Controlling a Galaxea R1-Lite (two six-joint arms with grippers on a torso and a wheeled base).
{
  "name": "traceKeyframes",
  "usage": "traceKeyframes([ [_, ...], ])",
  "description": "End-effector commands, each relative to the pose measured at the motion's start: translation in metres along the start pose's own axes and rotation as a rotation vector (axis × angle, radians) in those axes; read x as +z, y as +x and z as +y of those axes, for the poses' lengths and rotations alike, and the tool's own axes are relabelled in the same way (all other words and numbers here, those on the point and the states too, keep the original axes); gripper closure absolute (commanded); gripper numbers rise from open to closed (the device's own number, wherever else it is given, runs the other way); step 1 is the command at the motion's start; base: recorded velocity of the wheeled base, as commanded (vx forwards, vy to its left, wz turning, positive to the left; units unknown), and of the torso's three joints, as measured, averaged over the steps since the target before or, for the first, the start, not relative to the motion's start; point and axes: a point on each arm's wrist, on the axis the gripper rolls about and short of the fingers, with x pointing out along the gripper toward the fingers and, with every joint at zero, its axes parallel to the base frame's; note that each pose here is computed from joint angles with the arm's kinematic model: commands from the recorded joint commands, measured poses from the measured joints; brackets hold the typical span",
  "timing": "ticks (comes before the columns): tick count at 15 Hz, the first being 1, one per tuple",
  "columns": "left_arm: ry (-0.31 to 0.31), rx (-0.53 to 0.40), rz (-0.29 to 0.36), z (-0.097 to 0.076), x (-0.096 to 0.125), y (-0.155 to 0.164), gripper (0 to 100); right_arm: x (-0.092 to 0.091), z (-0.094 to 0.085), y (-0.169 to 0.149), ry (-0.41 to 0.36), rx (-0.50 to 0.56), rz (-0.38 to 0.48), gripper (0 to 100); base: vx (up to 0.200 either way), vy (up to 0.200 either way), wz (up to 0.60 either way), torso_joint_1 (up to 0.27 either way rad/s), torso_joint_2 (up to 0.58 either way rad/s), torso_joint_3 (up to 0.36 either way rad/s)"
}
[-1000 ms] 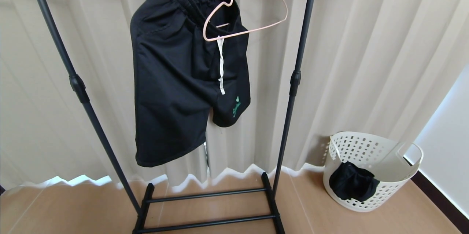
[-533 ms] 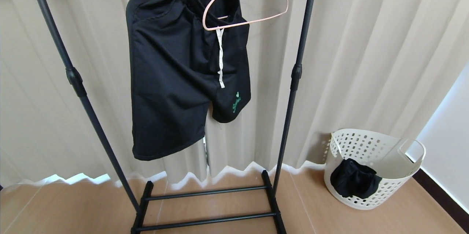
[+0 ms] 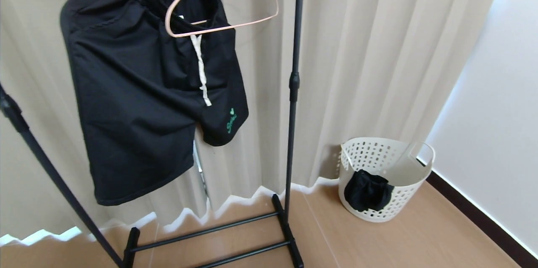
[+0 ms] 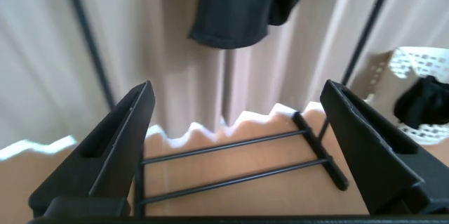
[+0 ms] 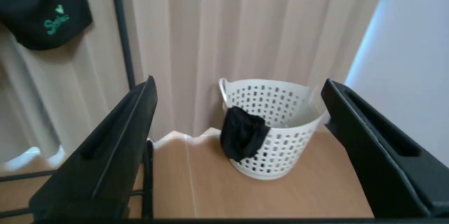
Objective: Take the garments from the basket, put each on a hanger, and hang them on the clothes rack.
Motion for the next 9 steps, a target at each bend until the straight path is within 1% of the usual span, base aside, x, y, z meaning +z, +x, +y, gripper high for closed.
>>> traceKeyframes([
  [1,0.000,0.000,0.001,0.0000,0.0001,0.0001,0,0.0002,0.0000,0.0001,-0.001,0.000,0.000,0,0.000,0.000,0.00,0.000,0.00,0.000],
  [9,0.000,0.000,0.001,0.0000,0.0001,0.0001,0,0.0000,0.0000,0.0001,-0.001,0.000,0.002,0,0.000,-0.200,0.00,0.002,0.00,0.001],
])
